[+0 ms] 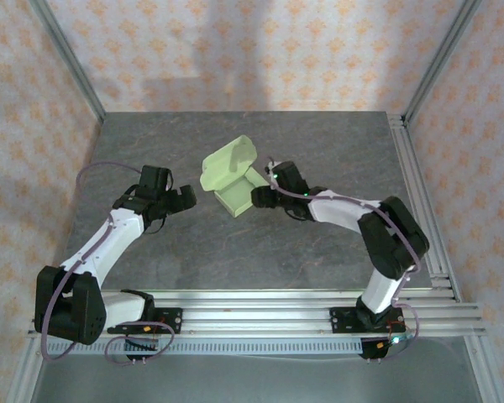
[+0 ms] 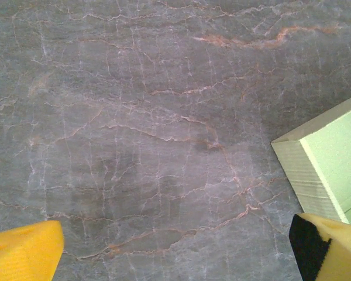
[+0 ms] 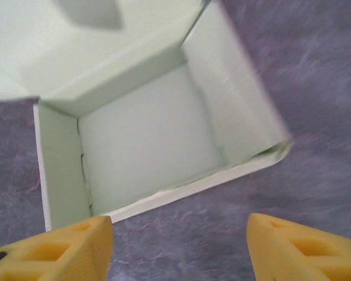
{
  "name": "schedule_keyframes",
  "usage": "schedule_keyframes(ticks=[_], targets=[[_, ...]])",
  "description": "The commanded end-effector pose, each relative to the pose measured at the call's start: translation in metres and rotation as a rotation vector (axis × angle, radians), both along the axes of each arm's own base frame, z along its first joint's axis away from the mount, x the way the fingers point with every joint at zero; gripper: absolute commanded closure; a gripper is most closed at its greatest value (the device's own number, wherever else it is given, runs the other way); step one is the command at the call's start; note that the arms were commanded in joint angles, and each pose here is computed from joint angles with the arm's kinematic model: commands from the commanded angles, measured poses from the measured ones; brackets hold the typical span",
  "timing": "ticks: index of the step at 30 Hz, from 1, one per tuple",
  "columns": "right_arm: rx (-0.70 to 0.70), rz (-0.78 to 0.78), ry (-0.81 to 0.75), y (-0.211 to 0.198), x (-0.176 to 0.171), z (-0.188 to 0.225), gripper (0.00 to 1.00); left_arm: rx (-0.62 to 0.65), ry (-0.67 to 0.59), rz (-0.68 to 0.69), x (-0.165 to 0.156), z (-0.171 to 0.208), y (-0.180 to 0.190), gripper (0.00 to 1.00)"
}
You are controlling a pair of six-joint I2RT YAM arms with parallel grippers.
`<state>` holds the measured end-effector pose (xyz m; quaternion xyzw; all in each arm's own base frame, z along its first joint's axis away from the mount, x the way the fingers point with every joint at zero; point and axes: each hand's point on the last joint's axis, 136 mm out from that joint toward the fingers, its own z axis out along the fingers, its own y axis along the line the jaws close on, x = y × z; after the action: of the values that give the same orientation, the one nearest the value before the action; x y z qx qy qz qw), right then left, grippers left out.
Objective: Fold the paper box
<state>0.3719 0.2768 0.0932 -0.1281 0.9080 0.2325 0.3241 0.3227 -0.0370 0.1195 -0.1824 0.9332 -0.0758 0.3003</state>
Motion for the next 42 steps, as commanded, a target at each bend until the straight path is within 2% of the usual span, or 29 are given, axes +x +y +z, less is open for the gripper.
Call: schedule_keyframes(ticks=[1, 4, 8, 12, 16, 24, 27, 29, 35, 42], targets=[[-0.067, 0.076, -0.010, -0.018, 0.017, 0.006, 0.40, -0.020, -0.037, 0.029, 0.004, 0.004, 0.001, 0.00], [-0.090, 0.121, 0.022, -0.021, 0.036, -0.002, 0.45, -0.021, -0.037, 0.035, 0.002, 0.004, 0.002, 0.00], [-0.065, 0.147, 0.050, -0.018, 0.064, -0.011, 0.60, -0.012, -0.027, 0.042, -0.002, 0.003, 0.005, 0.00], [-0.047, 0.207, 0.097, -0.007, 0.079, -0.024, 0.64, -0.017, -0.020, 0.040, -0.007, -0.001, 0.004, 0.00], [-0.001, 0.276, 0.149, 0.009, 0.079, -0.030, 0.62, -0.001, 0.000, 0.043, -0.012, -0.004, 0.007, 0.00], [0.001, 0.268, 0.161, 0.011, 0.084, -0.037, 0.66, 0.001, 0.004, 0.026, -0.003, -0.002, 0.004, 0.00], [0.033, 0.256, 0.132, 0.013, 0.085, -0.023, 0.55, 0.004, 0.006, 0.024, -0.001, -0.002, 0.004, 0.00], [0.044, 0.212, 0.084, 0.009, 0.089, -0.009, 0.53, 0.005, 0.001, 0.026, -0.001, -0.001, 0.005, 0.00], [0.067, 0.179, 0.055, 0.010, 0.081, 0.016, 0.51, 0.004, -0.001, 0.026, -0.003, -0.003, 0.005, 0.00], [-0.021, 0.223, 0.065, 0.022, 0.077, -0.002, 0.51, 0.004, 0.004, 0.022, -0.003, -0.005, 0.004, 0.00]])
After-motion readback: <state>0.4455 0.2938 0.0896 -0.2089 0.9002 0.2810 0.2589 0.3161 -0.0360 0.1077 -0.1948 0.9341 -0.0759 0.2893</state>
